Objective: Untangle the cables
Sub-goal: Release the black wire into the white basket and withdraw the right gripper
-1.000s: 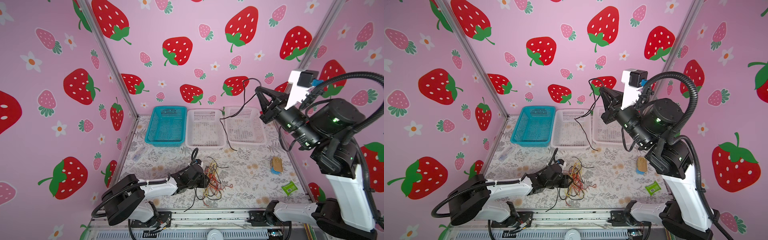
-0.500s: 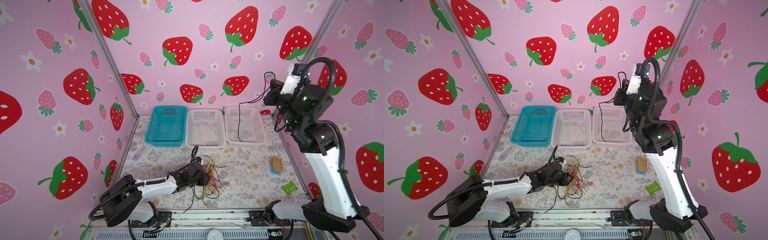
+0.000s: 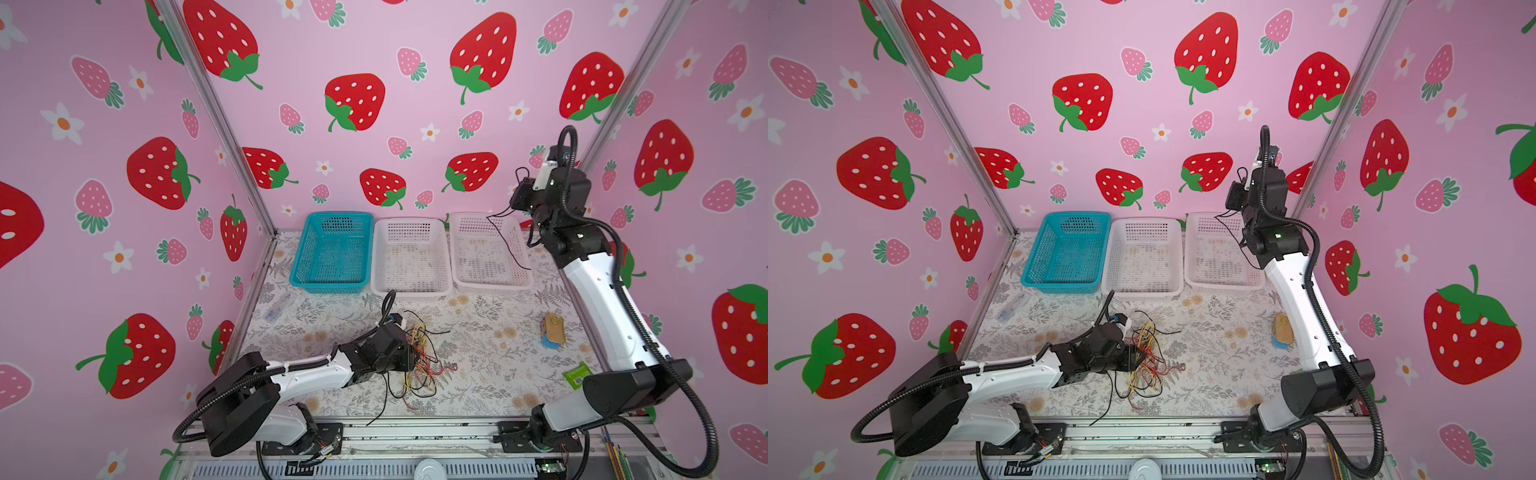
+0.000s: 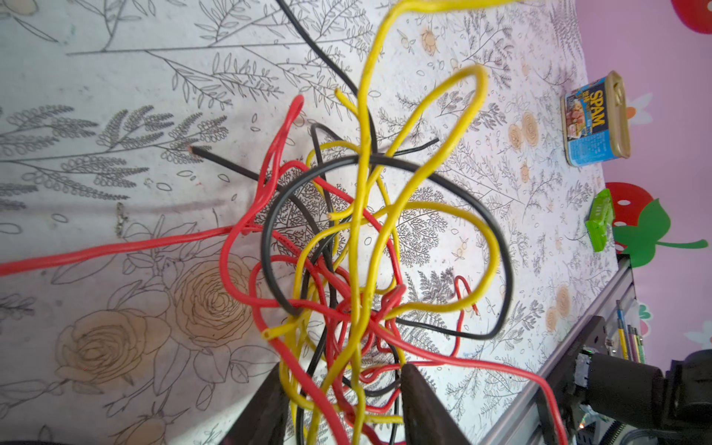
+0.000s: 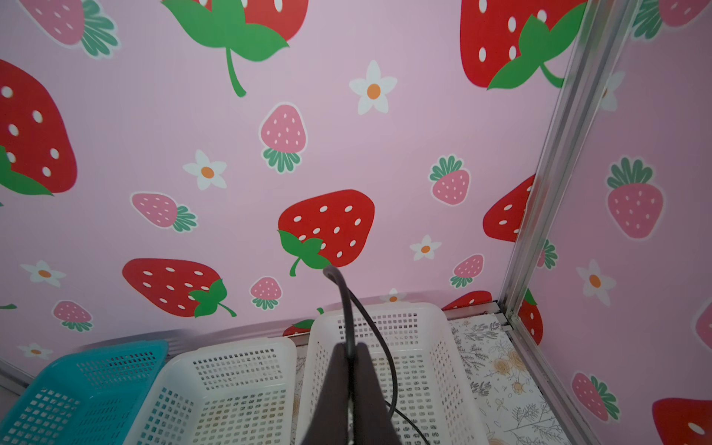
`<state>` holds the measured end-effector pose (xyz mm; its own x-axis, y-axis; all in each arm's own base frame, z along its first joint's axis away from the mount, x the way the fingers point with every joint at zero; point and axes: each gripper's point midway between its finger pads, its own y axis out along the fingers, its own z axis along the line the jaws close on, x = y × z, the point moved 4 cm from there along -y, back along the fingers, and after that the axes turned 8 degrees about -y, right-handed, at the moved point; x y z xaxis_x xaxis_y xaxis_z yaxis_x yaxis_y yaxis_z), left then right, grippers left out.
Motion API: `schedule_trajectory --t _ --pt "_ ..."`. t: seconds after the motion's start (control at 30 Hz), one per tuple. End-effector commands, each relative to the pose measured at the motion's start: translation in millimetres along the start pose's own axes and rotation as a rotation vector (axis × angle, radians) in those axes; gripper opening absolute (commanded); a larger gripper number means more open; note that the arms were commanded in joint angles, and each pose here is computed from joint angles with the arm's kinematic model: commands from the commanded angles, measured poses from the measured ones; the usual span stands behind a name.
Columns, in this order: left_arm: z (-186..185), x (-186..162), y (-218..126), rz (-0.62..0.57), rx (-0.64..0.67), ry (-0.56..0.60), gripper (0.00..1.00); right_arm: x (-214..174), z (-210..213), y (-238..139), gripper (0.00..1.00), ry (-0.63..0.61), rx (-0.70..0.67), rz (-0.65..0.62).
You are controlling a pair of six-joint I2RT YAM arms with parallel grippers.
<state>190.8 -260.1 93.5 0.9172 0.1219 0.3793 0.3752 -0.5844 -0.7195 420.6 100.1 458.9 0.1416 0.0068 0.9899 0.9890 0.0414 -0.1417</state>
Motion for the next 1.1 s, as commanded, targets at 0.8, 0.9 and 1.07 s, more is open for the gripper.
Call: schedule_trajectory --t 0.8,0.9,1.07 --pt "-29 24 -19 -0.061 -0.059 0.002 0.35 -182 -9 32 0.27 0.112 0.015 0.352" --pt "-30 25 -20 -0.067 -0.061 0.001 0.35 -180 -9 32 0.36 0.121 0.008 0.363" --pt "-31 24 -19 -0.061 -0.062 -0.002 0.35 -175 0 22 0.40 0.146 0.075 0.385"
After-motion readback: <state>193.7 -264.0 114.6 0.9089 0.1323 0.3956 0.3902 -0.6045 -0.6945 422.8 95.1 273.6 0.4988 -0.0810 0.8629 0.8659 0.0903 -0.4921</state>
